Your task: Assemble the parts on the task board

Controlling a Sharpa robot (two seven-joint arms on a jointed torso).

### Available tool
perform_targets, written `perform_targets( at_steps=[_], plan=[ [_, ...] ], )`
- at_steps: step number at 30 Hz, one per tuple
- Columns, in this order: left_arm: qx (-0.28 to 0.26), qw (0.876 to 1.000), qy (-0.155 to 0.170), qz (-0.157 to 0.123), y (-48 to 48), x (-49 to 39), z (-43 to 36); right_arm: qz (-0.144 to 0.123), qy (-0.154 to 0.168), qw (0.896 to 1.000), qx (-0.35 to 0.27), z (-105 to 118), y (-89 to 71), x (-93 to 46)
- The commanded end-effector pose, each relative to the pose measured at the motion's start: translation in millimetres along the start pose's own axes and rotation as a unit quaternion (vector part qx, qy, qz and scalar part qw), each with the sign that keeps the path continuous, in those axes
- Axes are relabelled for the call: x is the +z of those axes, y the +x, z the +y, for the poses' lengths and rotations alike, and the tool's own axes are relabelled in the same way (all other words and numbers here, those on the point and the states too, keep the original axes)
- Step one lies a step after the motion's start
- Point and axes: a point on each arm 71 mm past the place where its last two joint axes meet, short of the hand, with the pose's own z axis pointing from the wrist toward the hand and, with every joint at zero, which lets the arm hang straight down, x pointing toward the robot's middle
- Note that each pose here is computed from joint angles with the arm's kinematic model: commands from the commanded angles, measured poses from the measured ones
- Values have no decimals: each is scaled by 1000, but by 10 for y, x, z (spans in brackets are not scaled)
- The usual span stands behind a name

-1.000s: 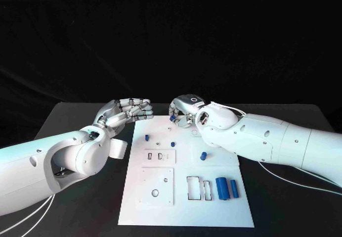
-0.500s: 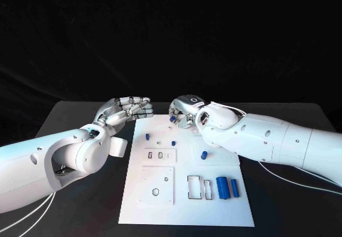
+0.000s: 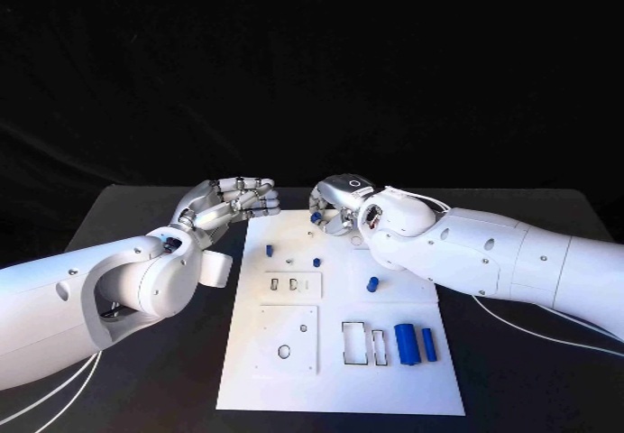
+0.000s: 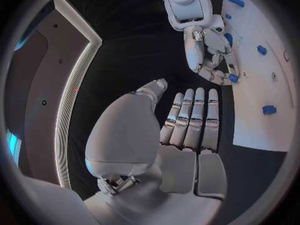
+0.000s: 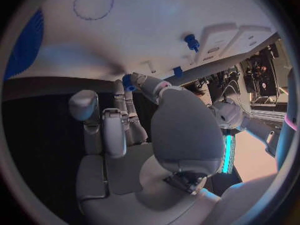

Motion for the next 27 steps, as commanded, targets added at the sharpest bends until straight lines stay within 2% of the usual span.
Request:
perform_targets(
  at_steps=[1, 7, 11, 14, 20, 24, 27],
  plan=[
    [-5, 1000, 3, 9, 23, 5, -13, 14, -1, 1000, -1, -6, 33, -2],
    [-4, 1000, 3, 7, 10, 4, -14, 13, 2, 1000, 0, -31, 26, -27],
    [-3, 1000, 3, 6, -12, 6, -13, 4, 11, 1000, 5, -106, -11, -128],
    [-1, 1000, 4, 1, -51, 8, -12, -4, 29, 999, 24, -225, -79, -265],
    [6, 1000, 7, -14, -185, 13, -12, -21, 72, 994, 77, -521, -331, -569],
    [11, 1000, 9, -25, -287, 20, -10, -5, 105, 989, 102, -738, -487, -754],
    [14, 999, 10, -31, -360, 22, -9, 16, 121, 986, 113, -866, -539, -846]
  ],
)
